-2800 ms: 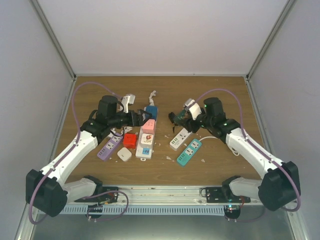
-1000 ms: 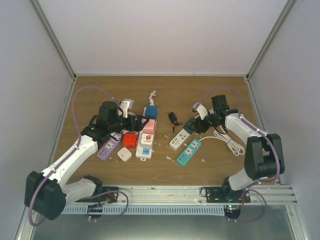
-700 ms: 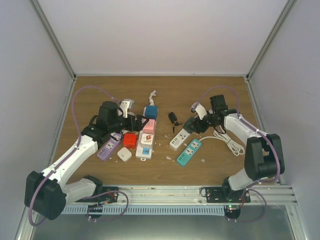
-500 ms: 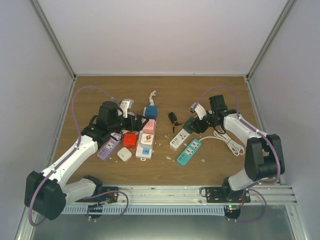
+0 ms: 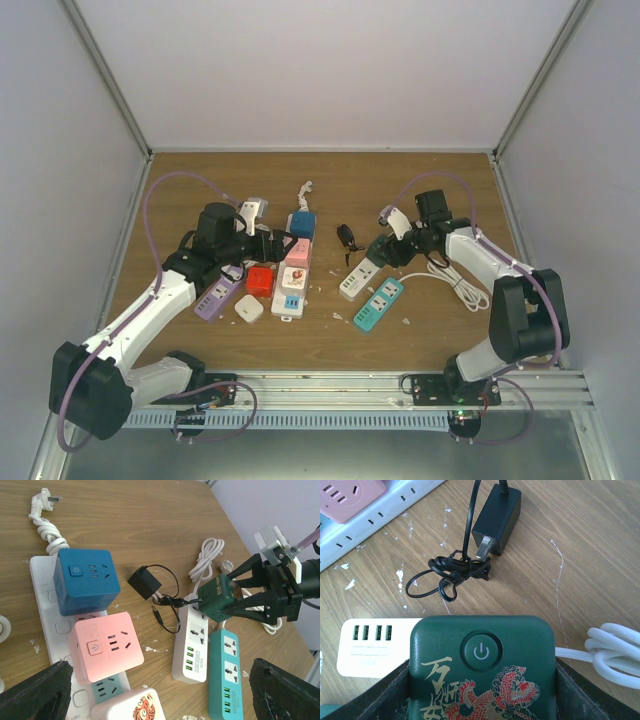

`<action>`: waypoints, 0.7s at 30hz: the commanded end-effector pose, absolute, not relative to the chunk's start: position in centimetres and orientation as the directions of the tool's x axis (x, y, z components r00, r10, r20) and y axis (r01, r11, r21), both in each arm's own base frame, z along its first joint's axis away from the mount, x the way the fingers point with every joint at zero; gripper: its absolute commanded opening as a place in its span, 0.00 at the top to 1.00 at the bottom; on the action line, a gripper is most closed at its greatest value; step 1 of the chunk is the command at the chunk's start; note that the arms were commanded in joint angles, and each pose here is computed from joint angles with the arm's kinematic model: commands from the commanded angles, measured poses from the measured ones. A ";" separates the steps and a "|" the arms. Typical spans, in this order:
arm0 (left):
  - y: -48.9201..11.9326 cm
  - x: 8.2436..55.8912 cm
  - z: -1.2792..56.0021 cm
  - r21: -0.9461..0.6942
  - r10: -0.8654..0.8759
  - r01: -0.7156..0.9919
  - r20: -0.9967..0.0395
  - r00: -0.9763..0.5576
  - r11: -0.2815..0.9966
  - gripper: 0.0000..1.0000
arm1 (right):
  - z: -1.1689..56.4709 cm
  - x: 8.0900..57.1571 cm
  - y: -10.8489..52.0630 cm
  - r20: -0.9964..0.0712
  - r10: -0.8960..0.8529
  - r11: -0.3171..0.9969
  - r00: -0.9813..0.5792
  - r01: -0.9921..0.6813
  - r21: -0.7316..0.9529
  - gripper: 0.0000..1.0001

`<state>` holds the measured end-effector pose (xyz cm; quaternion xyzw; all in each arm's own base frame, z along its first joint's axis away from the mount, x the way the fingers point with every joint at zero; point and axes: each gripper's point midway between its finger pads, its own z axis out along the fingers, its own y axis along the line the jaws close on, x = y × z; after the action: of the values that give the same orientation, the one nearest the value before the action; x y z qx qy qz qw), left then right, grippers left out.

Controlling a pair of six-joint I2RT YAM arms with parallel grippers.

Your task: Insert the plug

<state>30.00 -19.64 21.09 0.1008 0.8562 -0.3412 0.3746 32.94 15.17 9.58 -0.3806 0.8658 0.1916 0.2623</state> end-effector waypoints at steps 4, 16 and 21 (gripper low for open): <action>-19.4 30.6 21.4 -0.488 -0.088 0.442 -0.740 -0.667 0.753 0.04 | 4.8 30.7 13.1 -0.403 -0.586 0.716 -0.703 -0.682 0.148 0.74; -19.4 30.7 21.3 -0.486 -0.084 0.441 -0.738 -0.670 0.755 0.04 | 6.0 30.3 13.5 -0.399 -0.616 0.686 -0.679 -0.712 0.151 0.75; -19.4 30.7 21.2 -0.486 -0.084 0.438 -0.736 -0.672 0.756 0.04 | 5.7 30.1 13.0 -0.405 -0.641 0.676 -0.652 -0.730 0.106 0.72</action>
<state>30.05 -19.60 20.99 0.1003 0.8570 -0.3400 0.3740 33.02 15.29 9.55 -0.3739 0.8764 0.1774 0.2464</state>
